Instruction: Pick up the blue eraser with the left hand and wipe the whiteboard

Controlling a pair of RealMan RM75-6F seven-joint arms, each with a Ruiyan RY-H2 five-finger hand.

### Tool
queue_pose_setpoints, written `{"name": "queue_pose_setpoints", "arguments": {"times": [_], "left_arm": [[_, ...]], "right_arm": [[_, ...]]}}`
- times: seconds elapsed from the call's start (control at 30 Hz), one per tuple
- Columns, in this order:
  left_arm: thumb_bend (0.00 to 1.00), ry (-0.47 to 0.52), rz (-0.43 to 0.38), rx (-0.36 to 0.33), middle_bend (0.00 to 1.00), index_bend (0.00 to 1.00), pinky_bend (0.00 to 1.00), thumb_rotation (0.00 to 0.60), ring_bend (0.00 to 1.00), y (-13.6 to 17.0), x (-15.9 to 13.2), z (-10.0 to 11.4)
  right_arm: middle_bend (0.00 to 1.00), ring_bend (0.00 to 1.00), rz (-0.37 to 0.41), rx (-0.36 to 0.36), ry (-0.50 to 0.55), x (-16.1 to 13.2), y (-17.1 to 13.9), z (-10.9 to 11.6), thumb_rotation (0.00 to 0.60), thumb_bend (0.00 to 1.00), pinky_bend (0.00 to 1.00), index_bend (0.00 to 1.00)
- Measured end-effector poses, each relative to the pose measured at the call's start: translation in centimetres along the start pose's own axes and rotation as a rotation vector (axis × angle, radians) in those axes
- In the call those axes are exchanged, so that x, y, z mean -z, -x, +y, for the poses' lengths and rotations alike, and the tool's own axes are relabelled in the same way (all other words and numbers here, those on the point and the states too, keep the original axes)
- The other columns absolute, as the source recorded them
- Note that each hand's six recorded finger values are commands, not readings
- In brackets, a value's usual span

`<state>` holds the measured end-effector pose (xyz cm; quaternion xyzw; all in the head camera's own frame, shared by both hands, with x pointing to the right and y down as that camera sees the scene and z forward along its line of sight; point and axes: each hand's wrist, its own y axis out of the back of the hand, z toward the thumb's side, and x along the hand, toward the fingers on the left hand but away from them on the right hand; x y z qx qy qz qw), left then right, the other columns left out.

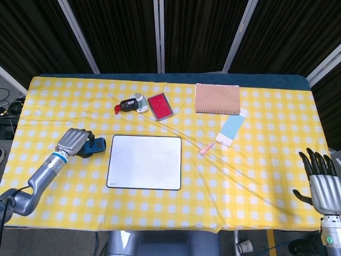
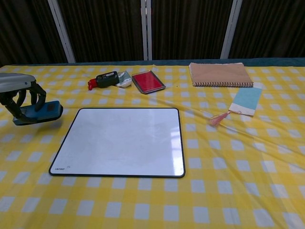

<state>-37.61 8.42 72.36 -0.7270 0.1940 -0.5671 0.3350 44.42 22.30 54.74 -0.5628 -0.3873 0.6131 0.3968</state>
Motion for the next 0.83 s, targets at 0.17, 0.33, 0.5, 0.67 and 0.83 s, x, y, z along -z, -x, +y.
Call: {"name": "queue_pose_setpoints", "arguments": {"times": [0.17,0.33,0.5,0.67,0.83], "left_arm": [[0.06,0.007,0.030,0.040,0.15,0.18,0.26,0.600,0.15,0.3,1.3,-1.0],[0.00,0.055,0.038,0.045,0.00,0.00,0.00,0.600,0.00,0.8,1.4,-0.7],[0.00,0.107,0.034,-0.013,0.00,0.00,0.00,0.600,0.00,2.3,1.5,0.6],[0.00,0.136,0.036,-0.127,0.00,0.00,0.00,0.600,0.00,4.8,0.8,2.7],[0.00,0.147,0.064,-0.242,0.00,0.00,0.00,0.600,0.00,8.5,-0.4,4.4]], "right_arm": [[0.00,0.00,0.006,0.000,0.002,-0.3,0.0,0.0,0.600,0.00,0.00,0.00],[0.00,0.00,0.010,0.000,0.005,-0.5,0.0,0.0,0.600,0.00,0.00,0.00],[0.00,0.00,0.018,0.002,0.022,-0.6,-0.1,0.3,0.600,0.00,0.00,0.00],[0.00,0.00,0.032,0.008,0.037,-0.8,-0.3,0.6,0.600,0.00,0.00,0.00],[0.00,0.00,0.046,0.013,0.052,-1.1,-0.5,1.0,0.600,0.00,0.00,0.00]]}}
